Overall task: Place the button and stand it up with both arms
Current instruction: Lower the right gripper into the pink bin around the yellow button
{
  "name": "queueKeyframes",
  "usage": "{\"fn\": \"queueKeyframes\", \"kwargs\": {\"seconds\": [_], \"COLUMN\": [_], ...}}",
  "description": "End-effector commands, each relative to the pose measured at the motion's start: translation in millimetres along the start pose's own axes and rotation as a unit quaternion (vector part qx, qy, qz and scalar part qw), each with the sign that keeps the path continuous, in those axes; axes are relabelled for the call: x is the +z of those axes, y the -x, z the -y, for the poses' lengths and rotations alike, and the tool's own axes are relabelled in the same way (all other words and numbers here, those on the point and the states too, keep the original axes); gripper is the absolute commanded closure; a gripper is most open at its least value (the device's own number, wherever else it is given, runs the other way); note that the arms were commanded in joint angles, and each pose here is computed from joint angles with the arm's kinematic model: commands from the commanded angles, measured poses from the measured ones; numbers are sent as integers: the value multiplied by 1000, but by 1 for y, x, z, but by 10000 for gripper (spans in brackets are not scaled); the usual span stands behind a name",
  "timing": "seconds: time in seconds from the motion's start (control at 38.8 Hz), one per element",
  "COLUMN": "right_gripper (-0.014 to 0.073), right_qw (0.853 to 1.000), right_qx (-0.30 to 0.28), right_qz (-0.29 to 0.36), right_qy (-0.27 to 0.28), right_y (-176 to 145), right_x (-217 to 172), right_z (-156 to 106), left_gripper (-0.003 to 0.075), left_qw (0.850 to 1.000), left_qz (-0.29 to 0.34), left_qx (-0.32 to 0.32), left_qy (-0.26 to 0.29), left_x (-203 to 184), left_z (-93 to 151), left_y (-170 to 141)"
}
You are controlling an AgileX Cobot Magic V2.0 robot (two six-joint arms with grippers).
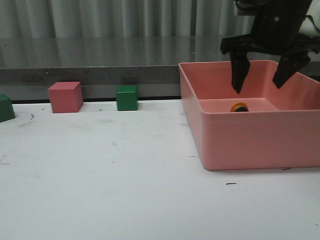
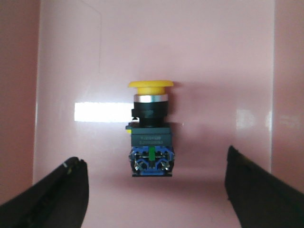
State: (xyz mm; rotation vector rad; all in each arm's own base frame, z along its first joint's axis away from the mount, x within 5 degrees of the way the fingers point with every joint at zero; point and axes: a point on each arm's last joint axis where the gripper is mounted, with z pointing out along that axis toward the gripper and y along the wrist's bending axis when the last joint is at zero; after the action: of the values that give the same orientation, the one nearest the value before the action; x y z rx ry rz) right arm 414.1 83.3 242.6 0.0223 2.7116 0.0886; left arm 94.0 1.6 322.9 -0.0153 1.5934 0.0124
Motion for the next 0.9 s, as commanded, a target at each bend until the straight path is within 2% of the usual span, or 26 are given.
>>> {"fn": "queueKeyframes", "kwargs": {"seconds": [0.0,0.34,0.46,0.59,0.75,0.8,0.88], "right_gripper": [-3,-3,1,104,324,353,350], "right_qw": [1000,999,999,999,999,999,999], "right_qx": [3,24,25,24,24,24,24], "right_qz": [27,-14,-12,-12,-15,-16,-18], "right_qy": [3,22,22,23,22,22,22], "right_y": [17,20,20,21,21,21,24], "right_x": [-11,34,37,37,36,34,27], "right_z": [-2,-9,-9,-9,-9,-9,-10], "left_gripper": [158,158,158,158,158,158,158], "left_qw": [999,999,999,999,999,999,999], "left_qz": [51,51,50,49,46,44,42], "left_qx": [0,0,0,0,0,0,0], "left_qy": [0,0,0,0,0,0,0], "left_x": [0,0,0,0,0,0,0], "left_z": [0,0,0,0,0,0,0], "left_y": [18,18,18,17,17,16,16]}}
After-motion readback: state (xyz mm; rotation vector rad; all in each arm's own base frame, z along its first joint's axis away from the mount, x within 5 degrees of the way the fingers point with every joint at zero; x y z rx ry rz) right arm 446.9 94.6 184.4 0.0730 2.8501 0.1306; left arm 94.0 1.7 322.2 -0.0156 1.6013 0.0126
